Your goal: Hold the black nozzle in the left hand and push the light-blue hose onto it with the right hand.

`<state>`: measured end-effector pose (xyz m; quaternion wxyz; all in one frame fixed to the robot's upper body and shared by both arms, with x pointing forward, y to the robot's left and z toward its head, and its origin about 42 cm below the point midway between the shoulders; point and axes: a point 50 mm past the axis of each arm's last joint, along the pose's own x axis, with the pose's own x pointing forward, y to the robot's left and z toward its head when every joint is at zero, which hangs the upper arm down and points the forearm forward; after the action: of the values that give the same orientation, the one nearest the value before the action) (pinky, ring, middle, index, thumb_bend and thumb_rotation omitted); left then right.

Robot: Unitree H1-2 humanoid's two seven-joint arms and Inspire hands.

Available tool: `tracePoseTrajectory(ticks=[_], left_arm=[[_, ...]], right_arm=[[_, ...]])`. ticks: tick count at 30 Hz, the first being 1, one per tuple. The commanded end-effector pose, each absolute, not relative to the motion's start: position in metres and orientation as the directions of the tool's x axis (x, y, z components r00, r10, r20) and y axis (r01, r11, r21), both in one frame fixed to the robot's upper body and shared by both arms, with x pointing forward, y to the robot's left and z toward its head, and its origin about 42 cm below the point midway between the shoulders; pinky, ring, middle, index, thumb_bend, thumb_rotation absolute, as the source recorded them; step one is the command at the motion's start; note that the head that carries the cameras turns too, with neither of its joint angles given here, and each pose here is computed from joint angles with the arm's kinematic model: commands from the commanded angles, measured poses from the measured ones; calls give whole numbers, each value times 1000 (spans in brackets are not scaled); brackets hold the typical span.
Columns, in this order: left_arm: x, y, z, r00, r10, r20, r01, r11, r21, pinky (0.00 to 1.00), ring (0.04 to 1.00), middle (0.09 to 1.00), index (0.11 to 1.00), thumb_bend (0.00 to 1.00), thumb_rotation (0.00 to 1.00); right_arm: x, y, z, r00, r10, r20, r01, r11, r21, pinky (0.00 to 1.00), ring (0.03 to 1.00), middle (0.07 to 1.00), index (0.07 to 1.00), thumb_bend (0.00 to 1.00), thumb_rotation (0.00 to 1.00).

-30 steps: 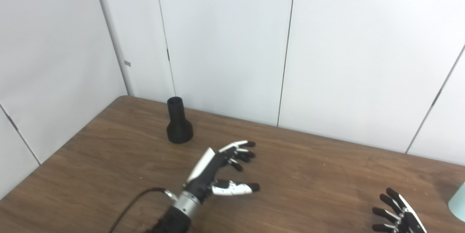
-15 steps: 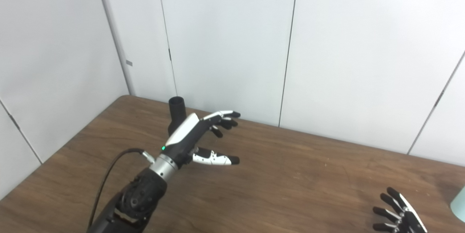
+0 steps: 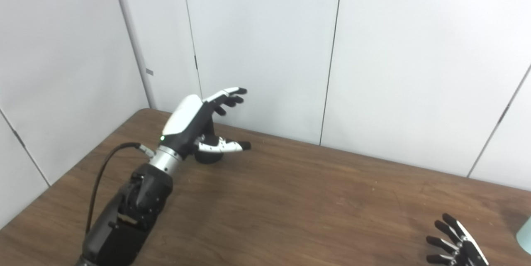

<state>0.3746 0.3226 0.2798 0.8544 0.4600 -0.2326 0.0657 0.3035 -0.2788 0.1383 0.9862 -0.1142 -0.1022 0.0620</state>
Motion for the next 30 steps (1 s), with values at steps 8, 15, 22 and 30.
tracePoseTrajectory(ticks=[8,15,22,30], left_arm=[[390,340,317,820,-39,571,-466,535,705,701,806,832,863,748,310],[392,345,314,841,33,540,-491,465,737,831,962,947,922,808,347],[392,344,309,891,113,439,-443,422,791,995,1000,1000,992,889,416],[398,352,299,908,194,371,-418,403,814,1000,1000,1000,1000,996,459]], right_arm=[[313,-284,157,950,178,257,-103,954,-281,603,764,877,909,782,213],[311,-285,158,950,175,259,-100,956,-277,601,761,874,893,787,211],[310,-287,159,950,172,259,-99,957,-271,605,761,875,889,786,210],[308,-286,160,951,168,260,-99,961,-258,609,759,877,891,781,207]])
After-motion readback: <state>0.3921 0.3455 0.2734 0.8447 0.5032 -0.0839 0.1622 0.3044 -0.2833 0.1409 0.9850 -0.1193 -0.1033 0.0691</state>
